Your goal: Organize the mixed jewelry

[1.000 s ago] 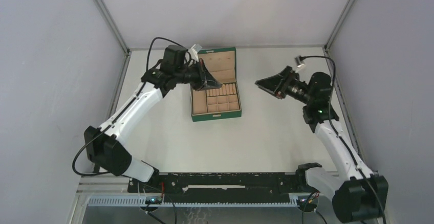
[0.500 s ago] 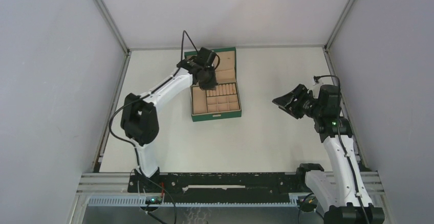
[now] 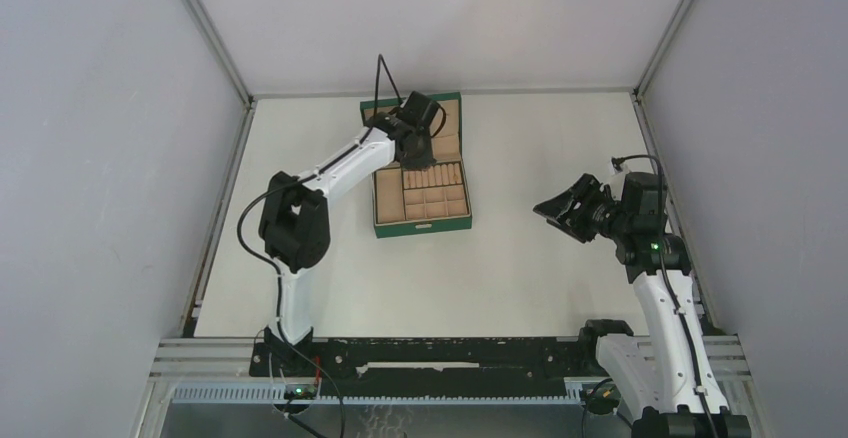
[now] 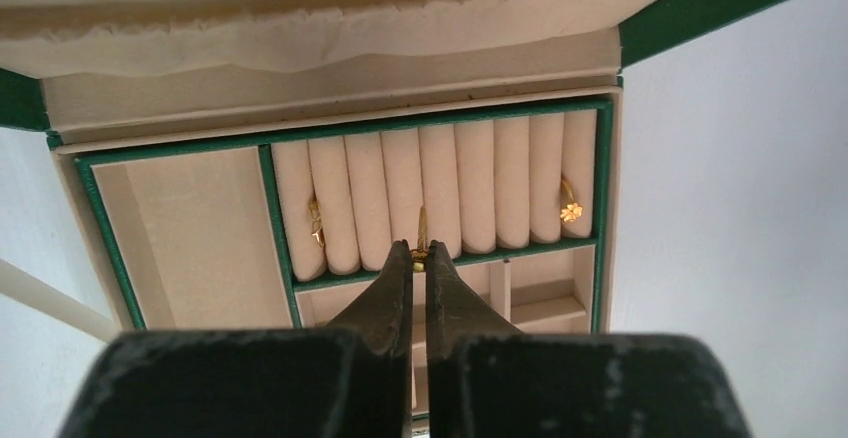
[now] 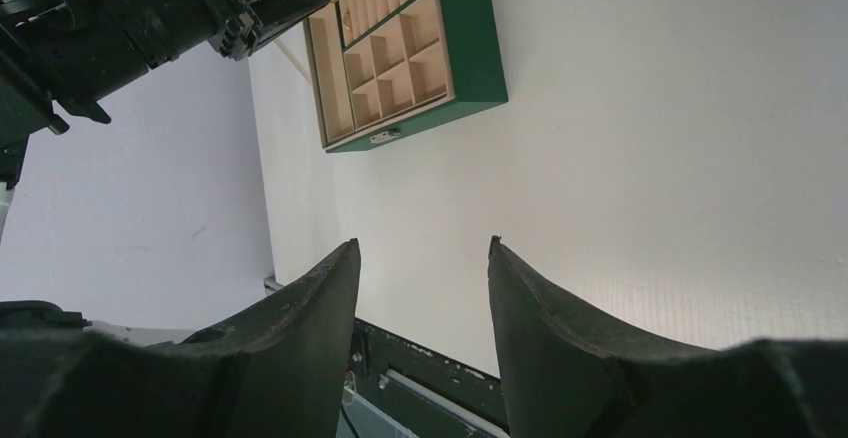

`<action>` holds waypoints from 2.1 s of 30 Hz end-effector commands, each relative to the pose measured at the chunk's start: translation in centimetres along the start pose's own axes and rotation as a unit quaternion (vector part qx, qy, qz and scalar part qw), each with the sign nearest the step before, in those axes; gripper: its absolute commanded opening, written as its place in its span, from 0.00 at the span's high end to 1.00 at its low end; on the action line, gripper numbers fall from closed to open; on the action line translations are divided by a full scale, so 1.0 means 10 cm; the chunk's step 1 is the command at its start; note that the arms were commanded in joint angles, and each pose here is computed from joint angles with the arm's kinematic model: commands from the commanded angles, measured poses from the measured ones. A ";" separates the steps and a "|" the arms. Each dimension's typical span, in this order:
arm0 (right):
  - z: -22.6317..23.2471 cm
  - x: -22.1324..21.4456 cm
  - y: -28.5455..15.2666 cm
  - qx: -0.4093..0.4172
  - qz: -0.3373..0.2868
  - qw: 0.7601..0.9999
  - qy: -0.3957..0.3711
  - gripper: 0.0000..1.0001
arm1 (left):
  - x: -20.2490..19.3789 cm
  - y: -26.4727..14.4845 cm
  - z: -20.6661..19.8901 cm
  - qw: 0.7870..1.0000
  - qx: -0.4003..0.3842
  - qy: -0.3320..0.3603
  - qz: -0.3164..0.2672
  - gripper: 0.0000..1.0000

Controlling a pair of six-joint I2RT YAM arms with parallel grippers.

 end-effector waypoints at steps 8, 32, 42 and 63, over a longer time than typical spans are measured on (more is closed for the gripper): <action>0.08 0.06 -0.06 0.009 -0.018 1.000 -0.023 0.42 | -0.02 0.14 -0.14 1.000 0.022 0.000 -0.017 1.00; 0.07 0.06 -0.07 0.008 -0.014 1.000 -0.025 0.43 | -0.19 0.43 -0.12 0.998 0.054 -0.017 -0.002 1.00; 0.07 0.04 -0.07 0.009 -0.013 1.000 -0.023 0.43 | -0.31 0.56 -0.15 0.998 0.062 -0.011 0.024 0.96; 0.08 0.02 -0.11 0.013 -0.015 1.000 -0.021 0.43 | -0.03 -0.08 -0.22 0.999 0.018 0.001 -0.033 0.65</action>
Point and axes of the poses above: each gripper's point midway between its finger pads, its own y axis out along the fingers, its own z axis along the line the jaws close on, x = y × z, the point moved 6 cm from there along -y, back along the fingers, and after that the axes turned 5 degrees about y, right-handed, at the moved point
